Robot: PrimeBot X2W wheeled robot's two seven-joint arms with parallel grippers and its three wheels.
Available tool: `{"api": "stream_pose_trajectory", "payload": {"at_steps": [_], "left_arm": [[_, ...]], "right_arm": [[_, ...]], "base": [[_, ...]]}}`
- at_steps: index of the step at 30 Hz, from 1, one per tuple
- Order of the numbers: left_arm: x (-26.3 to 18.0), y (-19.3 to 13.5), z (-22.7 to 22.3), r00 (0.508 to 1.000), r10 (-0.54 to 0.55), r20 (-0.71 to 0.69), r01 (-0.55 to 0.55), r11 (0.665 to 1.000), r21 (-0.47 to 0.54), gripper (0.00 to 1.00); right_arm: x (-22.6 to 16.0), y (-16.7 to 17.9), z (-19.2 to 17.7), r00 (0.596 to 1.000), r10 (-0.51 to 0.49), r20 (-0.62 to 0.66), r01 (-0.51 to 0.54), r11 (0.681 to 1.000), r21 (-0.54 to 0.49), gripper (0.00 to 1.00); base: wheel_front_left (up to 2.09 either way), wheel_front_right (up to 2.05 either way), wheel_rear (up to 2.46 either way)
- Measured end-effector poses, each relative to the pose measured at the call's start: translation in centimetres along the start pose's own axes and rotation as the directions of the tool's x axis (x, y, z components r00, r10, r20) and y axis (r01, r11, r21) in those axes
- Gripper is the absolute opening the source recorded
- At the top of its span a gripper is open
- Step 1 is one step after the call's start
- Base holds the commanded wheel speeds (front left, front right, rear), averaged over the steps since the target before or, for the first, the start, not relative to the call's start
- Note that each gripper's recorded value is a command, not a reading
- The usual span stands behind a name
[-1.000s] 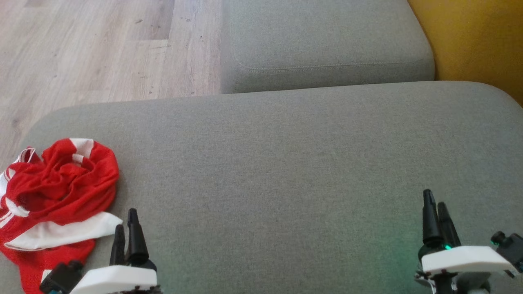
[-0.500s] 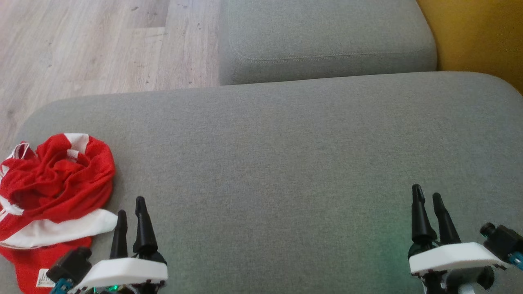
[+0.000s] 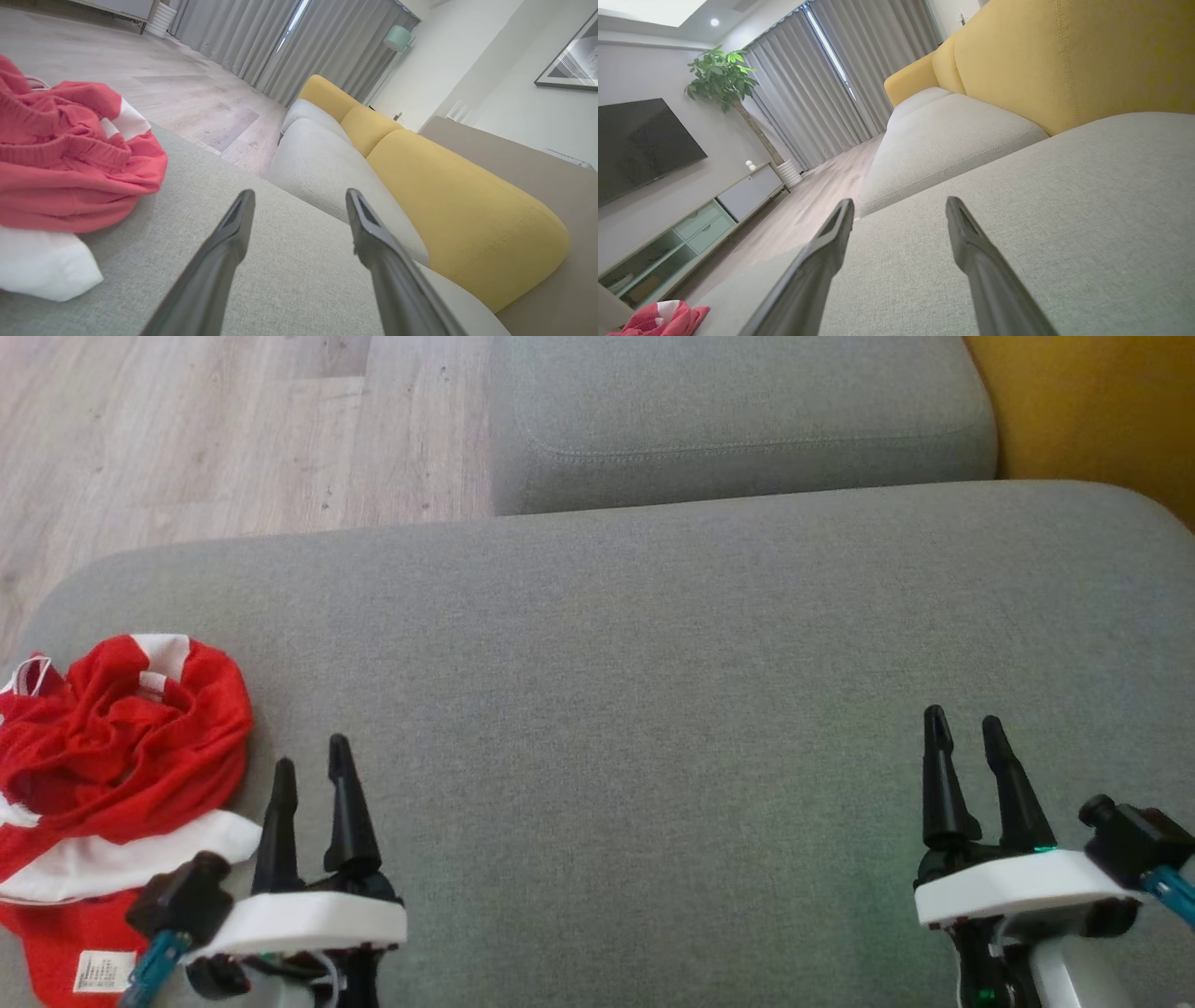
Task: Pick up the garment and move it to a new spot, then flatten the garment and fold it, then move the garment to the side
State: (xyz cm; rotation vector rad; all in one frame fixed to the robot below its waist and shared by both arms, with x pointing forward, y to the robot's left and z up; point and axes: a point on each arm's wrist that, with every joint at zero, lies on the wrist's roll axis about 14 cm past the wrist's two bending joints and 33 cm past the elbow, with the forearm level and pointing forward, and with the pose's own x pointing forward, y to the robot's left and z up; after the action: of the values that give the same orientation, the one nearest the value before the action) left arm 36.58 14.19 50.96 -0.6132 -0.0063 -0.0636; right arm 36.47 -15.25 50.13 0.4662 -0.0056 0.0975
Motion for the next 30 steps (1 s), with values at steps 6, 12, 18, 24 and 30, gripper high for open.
{"api": "stream_pose_trajectory", "payload": {"at_steps": [6, 12, 18, 24, 30], "left_arm": [[0.1, -0.9, -0.1, 1.000, -0.031, 0.006, 0.030, 0.997, 0.068, 1.00], [0.1, -1.9, 0.0, 0.998, -0.065, 0.018, 0.062, 0.988, 0.143, 1.00], [0.0, -2.2, 0.0, 0.997, -0.069, 0.030, 0.061, 0.975, 0.212, 1.00], [-0.3, -2.1, -0.7, 0.998, -0.065, 0.019, 0.057, 0.958, 0.280, 1.00], [-0.5, -1.7, -1.3, 0.999, -0.049, 0.015, 0.041, 0.940, 0.340, 1.00]], "right_arm": [[0.0, 0.3, 0.2, 1.000, 0.017, 0.010, -0.016, 0.998, -0.066, 1.00], [0.0, 0.9, 0.2, 0.999, 0.044, 0.017, -0.041, 0.989, -0.145, 1.00], [0.0, 1.6, 0.2, 0.997, 0.073, 0.019, -0.067, 0.973, -0.219, 1.00], [0.0, 2.3, 0.3, 0.994, 0.104, 0.023, -0.093, 0.951, -0.294, 1.00], [0.0, 2.2, 0.1, 0.994, 0.112, 0.019, -0.098, 0.934, -0.343, 1.00]], "base": [[0.00, 0.00, 0.00], [0.00, 0.00, 0.00], [0.00, 0.00, 0.00], [0.00, 0.00, 0.00], [0.00, 0.00, 0.00]]}}
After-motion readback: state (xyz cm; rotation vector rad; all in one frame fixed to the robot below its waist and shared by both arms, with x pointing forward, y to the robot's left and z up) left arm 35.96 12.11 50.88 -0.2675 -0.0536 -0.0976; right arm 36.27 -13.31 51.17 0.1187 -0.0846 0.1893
